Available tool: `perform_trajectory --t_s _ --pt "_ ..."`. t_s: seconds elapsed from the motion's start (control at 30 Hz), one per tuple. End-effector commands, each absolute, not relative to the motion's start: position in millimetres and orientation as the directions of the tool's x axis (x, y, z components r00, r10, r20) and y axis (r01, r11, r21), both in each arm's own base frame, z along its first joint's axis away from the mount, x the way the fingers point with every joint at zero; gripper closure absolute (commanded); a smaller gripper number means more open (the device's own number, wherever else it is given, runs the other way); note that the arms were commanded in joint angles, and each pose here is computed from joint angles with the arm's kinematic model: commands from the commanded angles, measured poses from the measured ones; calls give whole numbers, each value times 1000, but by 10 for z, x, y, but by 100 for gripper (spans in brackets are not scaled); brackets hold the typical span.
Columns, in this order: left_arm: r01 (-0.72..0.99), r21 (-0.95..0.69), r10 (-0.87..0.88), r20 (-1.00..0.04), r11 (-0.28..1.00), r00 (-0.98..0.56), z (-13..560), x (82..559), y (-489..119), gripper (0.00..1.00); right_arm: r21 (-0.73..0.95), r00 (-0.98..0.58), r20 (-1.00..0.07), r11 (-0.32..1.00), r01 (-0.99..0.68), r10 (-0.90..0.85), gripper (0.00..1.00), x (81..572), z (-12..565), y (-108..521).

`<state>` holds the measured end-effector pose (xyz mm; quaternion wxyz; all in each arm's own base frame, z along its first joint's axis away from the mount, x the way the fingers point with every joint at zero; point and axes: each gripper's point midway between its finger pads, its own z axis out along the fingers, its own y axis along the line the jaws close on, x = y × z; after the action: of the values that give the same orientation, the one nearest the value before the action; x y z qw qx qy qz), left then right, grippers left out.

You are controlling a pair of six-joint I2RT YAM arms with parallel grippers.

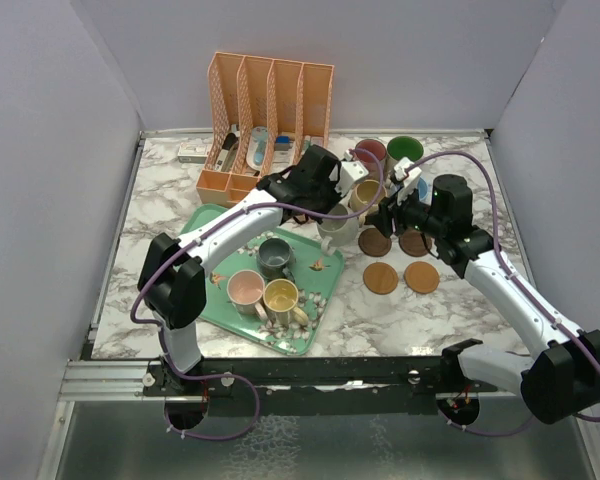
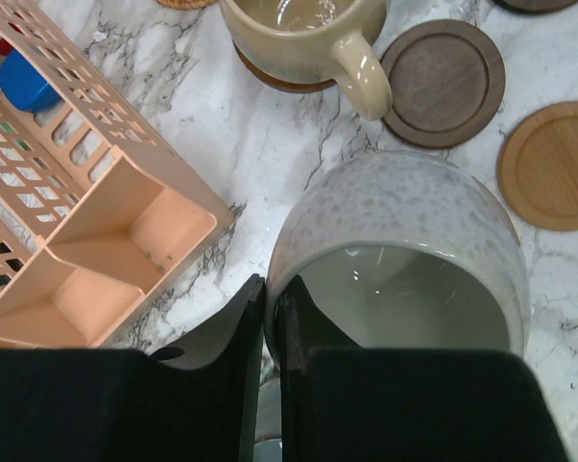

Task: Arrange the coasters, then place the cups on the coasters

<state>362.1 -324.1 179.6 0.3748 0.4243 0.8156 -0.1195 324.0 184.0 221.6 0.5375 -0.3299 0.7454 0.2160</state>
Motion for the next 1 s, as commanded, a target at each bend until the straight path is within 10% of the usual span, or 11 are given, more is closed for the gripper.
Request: perform_trajectory --t_s 0.0,0.97 --pt "853 191 653 -728 485 -208 2054 3517 -3240 100 -50 -173 -956 716 -697 -235 53 3334 2382 1790" --pt "935 210 833 -537 286 -134 1117 3322 -3236 100 -68 -233 -945 833 -549 -230 53 3559 2250 1169"
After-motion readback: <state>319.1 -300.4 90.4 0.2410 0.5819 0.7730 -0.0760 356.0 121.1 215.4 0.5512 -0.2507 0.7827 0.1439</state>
